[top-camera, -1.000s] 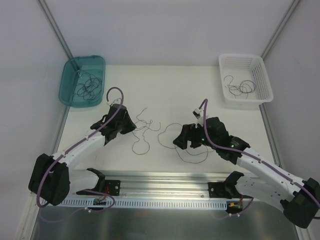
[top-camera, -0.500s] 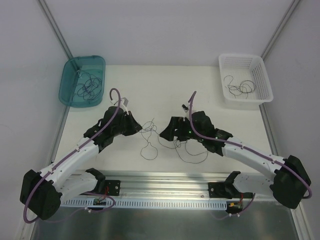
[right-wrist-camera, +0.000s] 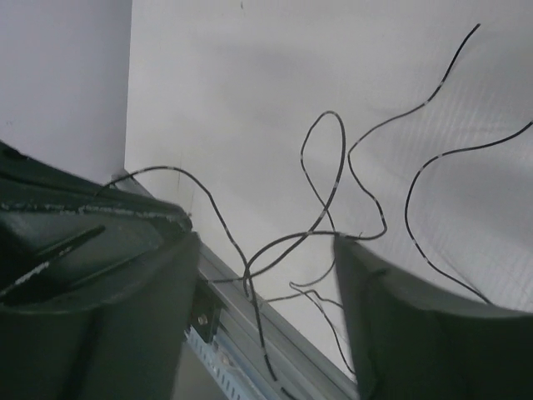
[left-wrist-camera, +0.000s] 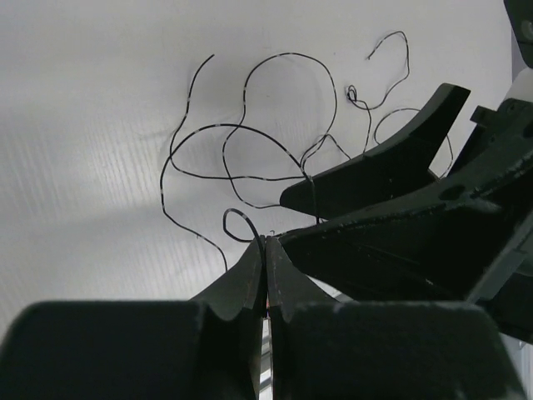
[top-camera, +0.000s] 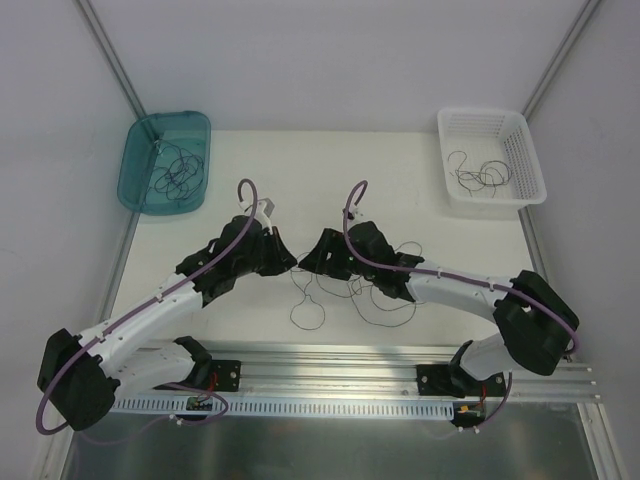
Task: Untangle the cables
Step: Untie the cable, then place the cable in the bin.
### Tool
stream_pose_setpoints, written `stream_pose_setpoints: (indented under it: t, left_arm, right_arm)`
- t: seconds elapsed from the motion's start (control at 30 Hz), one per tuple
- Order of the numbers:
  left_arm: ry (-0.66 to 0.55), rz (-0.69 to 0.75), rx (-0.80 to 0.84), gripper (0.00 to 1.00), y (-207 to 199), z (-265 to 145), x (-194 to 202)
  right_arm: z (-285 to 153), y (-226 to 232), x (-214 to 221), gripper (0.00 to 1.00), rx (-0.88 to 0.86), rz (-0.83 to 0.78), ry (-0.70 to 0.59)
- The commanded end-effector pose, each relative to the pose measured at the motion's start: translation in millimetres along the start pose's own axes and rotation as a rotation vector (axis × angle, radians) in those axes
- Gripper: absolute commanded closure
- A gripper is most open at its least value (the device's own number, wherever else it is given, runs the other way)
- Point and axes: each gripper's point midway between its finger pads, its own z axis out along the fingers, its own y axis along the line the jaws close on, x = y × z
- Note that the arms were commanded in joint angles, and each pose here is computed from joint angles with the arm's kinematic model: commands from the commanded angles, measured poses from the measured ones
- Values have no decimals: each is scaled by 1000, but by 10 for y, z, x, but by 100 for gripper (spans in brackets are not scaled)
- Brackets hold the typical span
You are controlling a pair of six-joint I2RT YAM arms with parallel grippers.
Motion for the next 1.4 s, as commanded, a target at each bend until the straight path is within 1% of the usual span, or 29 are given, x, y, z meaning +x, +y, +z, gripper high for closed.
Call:
stream_pose_setpoints:
  t: [0.0, 0.07, 0.1, 0.17, 0.2, 0.27, 0.3, 0.33, 0.37, 0.43, 0.47, 0.5, 0.53, 0.57, 0.6, 0.67, 0.7, 0.73, 0.77, 0.8, 0.87, 0.9, 0.93, 0.97, 1.1, 1.23, 1.3, 1.33, 1.37]
  left_arm:
    - [-31, 12, 25, 100, -147, -19, -121]
    - [-28, 17, 32, 100, -176, -22, -108]
    - [-26, 20, 32, 100, -174, -21, -99]
    - [-27, 19, 35, 100, -181, -29, -98]
    - [-27, 21, 35, 100, -175, -33, -92]
    - [-32, 21, 39, 100, -179, -49, -96]
    - [-29, 23, 43, 100, -183, -56, -86]
    - [-33, 24, 45, 99, -186, -66, -96]
    - [-45, 28, 56, 87, -215, -103, -122]
    - [-73, 53, 71, 72, -258, -160, -200]
    - [-94, 66, 87, 55, -303, -229, -253]
    - [-109, 75, 96, 48, -330, -274, -298]
    - [-126, 94, 99, 40, -369, -345, -370]
    - [-150, 104, 110, 34, -408, -430, -436]
    - [-167, 127, 117, 24, -438, -484, -495]
    - [-204, 145, 136, 16, -532, -659, -641]
    - [-215, 167, 150, 8, -574, -721, -682]
    - [-234, 176, 163, 5, -625, -805, -751]
    - [-253, 187, 181, 2, -667, -890, -794]
    - [-270, 205, 189, 1, -681, -950, -835]
    - [-312, 227, 202, 1, -706, -1092, -914]
    - [-330, 253, 192, 1, -679, -1126, -945]
    - [-377, 295, 160, 1, -589, -1221, -992]
    - [-380, 312, 155, 1, -577, -1221, -998]
    - [-427, 375, 40, 1, -283, -1214, -994]
    - [-419, 437, -66, 1, 0, -1108, -915]
    - [-391, 460, -119, 1, 171, -1002, -823]
    - [-386, 461, -154, 1, 257, -967, -805]
    - [-370, 463, -171, 1, 314, -916, -764]
  right_arm:
    - [67, 248, -249, 38, -49, 32, -98]
    - [72, 173, -247, 49, -26, 34, -110]
    - [71, 152, -251, 60, -21, 31, -114]
    - [40, 139, -250, 70, -17, 15, -116]
    - [29, 146, -248, 79, -19, 6, -116]
    - [-22, 160, -324, 89, -10, -6, -149]
    - [-51, 167, -339, 99, -3, -26, -149]
    - [-80, 186, -364, 99, -1, -43, -155]
    - [-151, 251, -431, 99, -9, -59, -173]
    - [-262, 311, -518, 99, 18, -122, -178]
    - [-373, 376, -613, 99, 21, -147, -208]
    - [-439, 317, -608, 99, 65, -177, -196]
    - [-542, 437, -759, 99, 64, -223, -232]
    - [-626, 404, -844, 99, 104, -248, -255]
    - [-747, 370, -877, 99, 147, -271, -250]
    - [-965, 455, -1164, 99, 191, -334, -318]
    - [-1081, 377, -1198, 99, 242, -352, -313]
    - [-1163, 350, -1281, 99, 274, -372, -328]
    - [-1328, 376, -1506, 99, 309, -396, -385]
    - [-1430, 278, -1553, 99, 363, -415, -381]
    - [-1740, 204, -1844, 99, 449, -456, -449]
    - [-1845, 178, -1941, 99, 476, -468, -473]
    - [-2214, 5, -2274, 99, 578, -486, -552]
    - [-2240, 37, -2298, 99, 573, -485, -562]
    - [-2693, -297, -2715, 99, 731, -514, -669]
    - [-2911, -511, -3112, 99, 780, -508, -788]
    - [-2904, -704, -3274, 99, 827, -493, -787]
    - [-3021, -764, -3433, 99, 849, -488, -823]
    - [-2937, -917, -3531, 99, 872, -482, -800]
